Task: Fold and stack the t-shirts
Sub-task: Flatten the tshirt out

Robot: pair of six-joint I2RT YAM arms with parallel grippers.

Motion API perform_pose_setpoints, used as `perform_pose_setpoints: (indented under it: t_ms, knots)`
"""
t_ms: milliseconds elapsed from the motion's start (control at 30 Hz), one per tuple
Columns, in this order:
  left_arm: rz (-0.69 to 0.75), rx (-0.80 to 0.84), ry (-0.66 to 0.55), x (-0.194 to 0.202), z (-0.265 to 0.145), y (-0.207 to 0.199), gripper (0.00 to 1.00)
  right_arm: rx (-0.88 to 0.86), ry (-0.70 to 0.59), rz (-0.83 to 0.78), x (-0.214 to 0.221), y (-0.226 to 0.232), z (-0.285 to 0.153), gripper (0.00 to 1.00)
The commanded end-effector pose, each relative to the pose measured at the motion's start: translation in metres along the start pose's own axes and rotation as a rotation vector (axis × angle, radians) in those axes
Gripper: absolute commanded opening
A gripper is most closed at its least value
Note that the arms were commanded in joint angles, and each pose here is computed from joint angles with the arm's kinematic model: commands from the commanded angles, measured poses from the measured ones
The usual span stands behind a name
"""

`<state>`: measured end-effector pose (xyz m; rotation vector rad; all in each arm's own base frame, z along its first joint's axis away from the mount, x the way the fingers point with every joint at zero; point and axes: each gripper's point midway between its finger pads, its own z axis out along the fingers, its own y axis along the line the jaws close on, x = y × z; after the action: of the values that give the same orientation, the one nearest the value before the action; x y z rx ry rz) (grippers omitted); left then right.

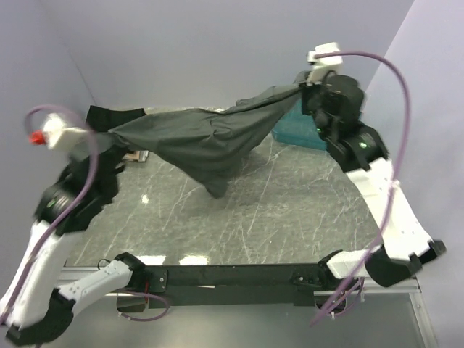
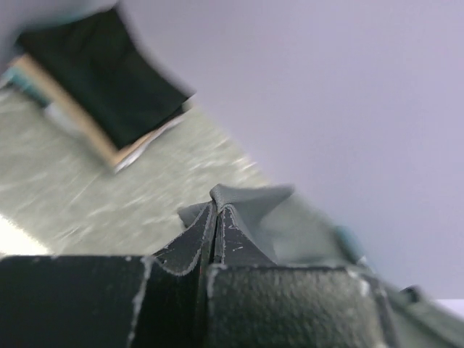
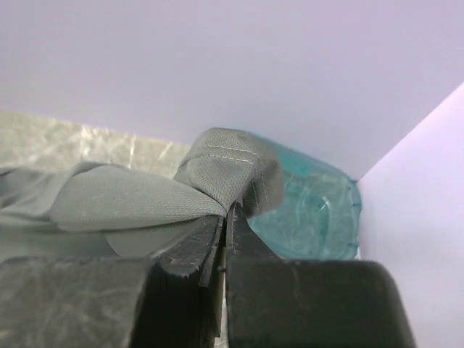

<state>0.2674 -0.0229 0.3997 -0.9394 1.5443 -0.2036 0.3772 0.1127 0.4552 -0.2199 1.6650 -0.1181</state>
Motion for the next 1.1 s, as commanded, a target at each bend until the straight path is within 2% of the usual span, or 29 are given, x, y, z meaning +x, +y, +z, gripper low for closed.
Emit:
perform_pose_setpoints:
  t_ms: [0, 133, 333, 467, 600, 733, 833, 900, 967, 1067]
  knots:
    - [-0.124, 0.193, -0.137, -0.074, -0.036, -0.026, 0.01, 0.016, -0.176, 0.088, -0.063, -0.038, -0.063, 0.0]
    - [-0.179, 0.357, -0.183, -0.123, -0.077, -0.037, 0.01, -0.057, -0.299, 0.13, -0.095, -0.052, -0.116, 0.0]
    - [-0.207, 0.621, -0.176, -0.166, -0.134, -0.062, 0.01, -0.173, -0.443, 0.184, -0.124, -0.067, -0.193, 0.0]
    - [-0.242, 0.776, -0.182, -0.186, -0.169, -0.07, 0.01, -0.265, -0.546, 0.209, -0.135, -0.072, -0.243, 0.0]
    - [-0.249, 0.815, -0.188, -0.192, -0.178, -0.072, 0.01, -0.304, -0.584, 0.206, -0.137, -0.073, -0.263, 0.0]
    - [-0.208, 0.73, -0.168, -0.17, -0.149, -0.08, 0.01, -0.245, -0.541, 0.202, -0.131, -0.074, -0.24, 0.0]
    - [-0.167, 0.558, -0.158, -0.137, -0.101, -0.076, 0.01, -0.193, -0.435, 0.175, -0.111, -0.059, -0.189, 0.0]
    - [-0.146, 0.355, -0.188, -0.117, -0.064, -0.054, 0.01, -0.112, -0.344, 0.163, -0.094, -0.053, -0.144, 0.0]
    - [-0.056, 0.095, -0.152, -0.049, -0.007, -0.024, 0.01, 0.003, -0.207, 0.144, -0.056, -0.044, -0.086, 0.0]
    - [0.045, -0.052, -0.073, 0.015, 0.033, 0.005, 0.01, 0.041, -0.011, 0.104, 0.018, -0.018, -0.01, 0.0]
